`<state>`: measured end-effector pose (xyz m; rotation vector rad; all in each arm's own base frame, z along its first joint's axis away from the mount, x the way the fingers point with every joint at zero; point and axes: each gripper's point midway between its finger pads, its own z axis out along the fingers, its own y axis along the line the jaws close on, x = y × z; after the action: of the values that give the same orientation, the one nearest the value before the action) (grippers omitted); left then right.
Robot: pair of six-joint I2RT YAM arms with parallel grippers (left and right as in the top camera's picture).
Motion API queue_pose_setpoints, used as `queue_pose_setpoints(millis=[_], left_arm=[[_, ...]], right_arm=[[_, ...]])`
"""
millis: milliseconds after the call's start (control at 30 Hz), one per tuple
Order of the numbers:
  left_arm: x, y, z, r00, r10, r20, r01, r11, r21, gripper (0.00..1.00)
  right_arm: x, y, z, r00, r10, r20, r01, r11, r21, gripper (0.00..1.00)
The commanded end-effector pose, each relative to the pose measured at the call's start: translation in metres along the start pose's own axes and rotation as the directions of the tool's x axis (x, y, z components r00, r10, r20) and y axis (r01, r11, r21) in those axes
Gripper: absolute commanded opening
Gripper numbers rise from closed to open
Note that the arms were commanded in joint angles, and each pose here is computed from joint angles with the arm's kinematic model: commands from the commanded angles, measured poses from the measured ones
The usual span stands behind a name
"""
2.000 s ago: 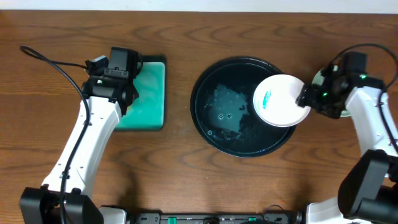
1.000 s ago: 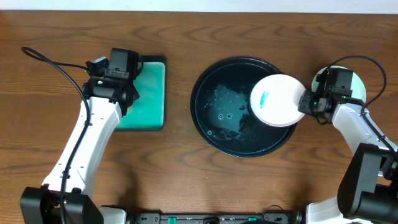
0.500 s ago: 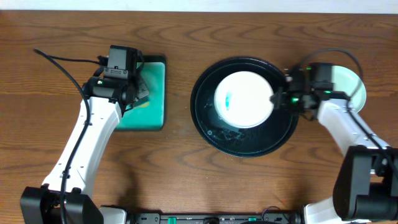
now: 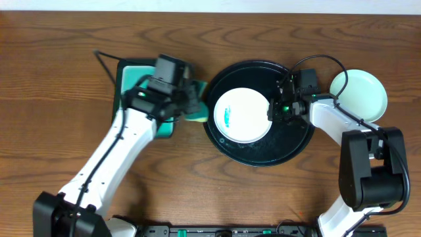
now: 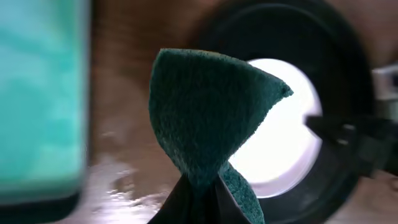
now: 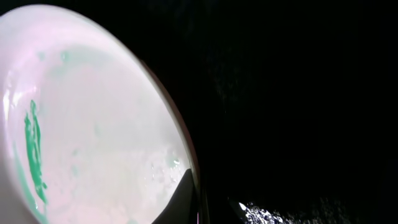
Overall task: Clean dirty plates on tray and stack at the side
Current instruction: 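Scrub the white plate with the sponge in the left gripper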
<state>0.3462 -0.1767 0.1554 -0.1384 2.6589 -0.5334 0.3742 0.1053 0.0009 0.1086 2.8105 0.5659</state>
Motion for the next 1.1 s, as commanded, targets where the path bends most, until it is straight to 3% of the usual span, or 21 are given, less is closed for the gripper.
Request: queue_pose_setpoints(millis=[0, 233, 567, 733, 800, 867, 967, 1067], left_arm=[[0.013, -0.028, 0.024, 0.999, -0.036, -0.029, 0.037, 0.998, 0.044, 0.07], [0.032, -0.081, 0.091, 0.999, 0.019, -0.032, -0.015, 0.991, 0.132, 0.07], [0.063, -0.074, 0.168, 0.998, -0.023, -0.064, 0.027, 0.998, 0.060, 0.07], [0.057, -0.021, 0.168, 1.000, 0.003, 0.014, 0.000, 0.979, -0.203, 0.07], [0.051, 0.007, 0.160, 0.997, 0.058, 0.054, -0.036, 0.937, -0.346, 0.07], [0.041, 0.042, 0.142, 0.984, 0.157, 0.089, -0.086, 0.840, -0.535, 0.07], [0.028, 0.060, 0.124, 0.961, 0.261, 0.093, -0.139, 0.744, -0.654, 0.07], [0.020, 0.055, 0.117, 0.948, 0.306, 0.088, -0.174, 0.730, -0.661, 0.07]], right_arm=[[0.014, -0.024, 0.020, 0.998, 0.048, -0.043, -0.043, 0.994, 0.097, 0.01], [0.010, -0.026, 0.018, 0.997, 0.079, -0.025, -0.076, 0.990, 0.117, 0.01], [0.012, -0.026, 0.018, 0.996, 0.082, -0.032, -0.077, 0.990, 0.119, 0.01], [0.013, -0.027, 0.018, 0.996, 0.084, -0.035, -0.079, 0.990, 0.121, 0.01], [0.014, -0.027, 0.018, 0.996, 0.085, -0.038, -0.079, 0.989, 0.122, 0.01], [0.015, -0.028, 0.018, 0.995, 0.085, -0.041, -0.080, 0.989, 0.123, 0.01], [0.014, -0.027, 0.018, 0.996, 0.085, -0.040, -0.080, 0.989, 0.123, 0.01], [0.014, -0.027, 0.018, 0.996, 0.084, -0.037, -0.079, 0.989, 0.122, 0.01]])
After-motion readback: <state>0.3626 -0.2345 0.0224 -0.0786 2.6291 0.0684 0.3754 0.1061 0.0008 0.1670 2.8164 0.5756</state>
